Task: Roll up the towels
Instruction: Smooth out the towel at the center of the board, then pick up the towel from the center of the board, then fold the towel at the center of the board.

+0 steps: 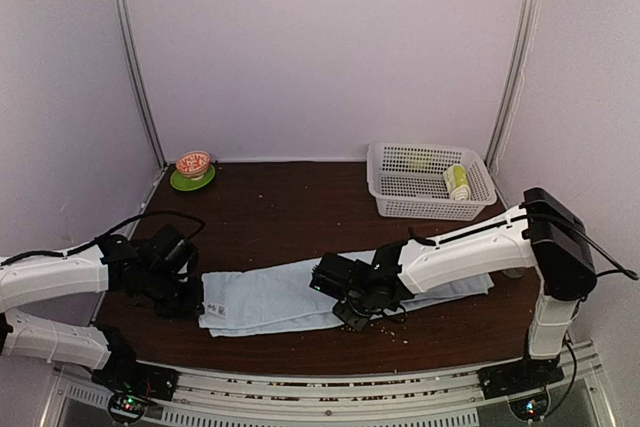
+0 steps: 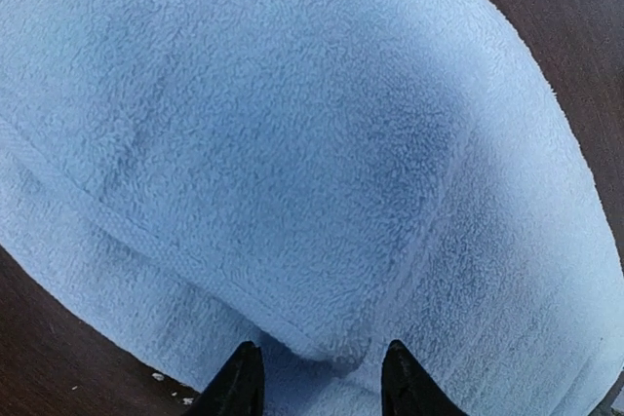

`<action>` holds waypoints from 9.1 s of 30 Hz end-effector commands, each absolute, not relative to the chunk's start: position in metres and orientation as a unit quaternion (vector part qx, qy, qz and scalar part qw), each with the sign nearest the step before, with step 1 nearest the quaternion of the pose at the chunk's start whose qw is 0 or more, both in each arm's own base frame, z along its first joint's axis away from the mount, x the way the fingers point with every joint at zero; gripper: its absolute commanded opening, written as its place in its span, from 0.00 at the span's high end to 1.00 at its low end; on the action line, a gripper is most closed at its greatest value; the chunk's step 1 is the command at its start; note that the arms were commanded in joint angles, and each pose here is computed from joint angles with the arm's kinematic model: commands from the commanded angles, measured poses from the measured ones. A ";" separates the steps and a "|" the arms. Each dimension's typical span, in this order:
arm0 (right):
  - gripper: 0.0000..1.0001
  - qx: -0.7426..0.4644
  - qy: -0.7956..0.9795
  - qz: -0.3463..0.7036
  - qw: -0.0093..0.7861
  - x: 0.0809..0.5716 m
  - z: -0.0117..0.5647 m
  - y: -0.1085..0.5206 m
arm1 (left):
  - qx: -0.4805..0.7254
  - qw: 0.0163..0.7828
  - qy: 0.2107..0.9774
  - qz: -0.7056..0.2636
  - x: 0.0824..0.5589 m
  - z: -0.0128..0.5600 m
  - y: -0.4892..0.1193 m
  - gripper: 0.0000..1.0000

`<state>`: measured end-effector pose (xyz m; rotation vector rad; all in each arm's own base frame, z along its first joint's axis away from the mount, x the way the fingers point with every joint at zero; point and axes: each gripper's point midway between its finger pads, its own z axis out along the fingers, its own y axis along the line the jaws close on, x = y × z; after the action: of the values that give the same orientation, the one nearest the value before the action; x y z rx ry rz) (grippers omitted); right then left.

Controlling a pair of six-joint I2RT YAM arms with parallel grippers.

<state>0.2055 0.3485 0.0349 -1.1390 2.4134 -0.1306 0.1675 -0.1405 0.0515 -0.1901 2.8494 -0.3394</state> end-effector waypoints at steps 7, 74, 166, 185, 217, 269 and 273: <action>0.65 -0.394 0.868 -0.101 0.284 0.228 0.051 0.346 | -0.064 0.147 0.979 -0.122 0.175 0.061 -0.143 1.00; 0.47 -0.405 0.893 0.059 0.189 0.162 0.076 0.332 | -0.015 0.183 0.969 -0.163 0.170 0.106 -0.146 0.44; 0.57 0.115 0.990 -0.025 0.071 0.197 -0.033 0.116 | -0.071 0.070 0.991 -0.084 0.220 -0.010 -0.124 0.62; 0.47 0.213 0.958 0.021 0.188 0.211 0.045 0.102 | -0.033 0.117 0.987 -0.103 0.249 0.032 -0.145 0.53; 1.00 0.217 0.944 0.039 0.244 0.216 0.079 0.089 | -0.022 0.164 0.974 -0.157 0.243 0.078 -0.151 0.54; 1.00 -0.119 0.859 0.327 0.376 0.239 0.267 0.385 | -0.079 0.261 0.946 -0.177 0.205 0.154 -0.115 0.56; 1.00 -0.140 0.855 0.341 0.365 0.234 0.266 0.429 | -0.085 0.280 0.939 -0.181 0.198 0.167 -0.108 0.56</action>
<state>0.2375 0.3895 0.2428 -0.3522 2.2617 0.7578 0.2018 -0.1154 0.1495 -0.1984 2.5652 -0.4903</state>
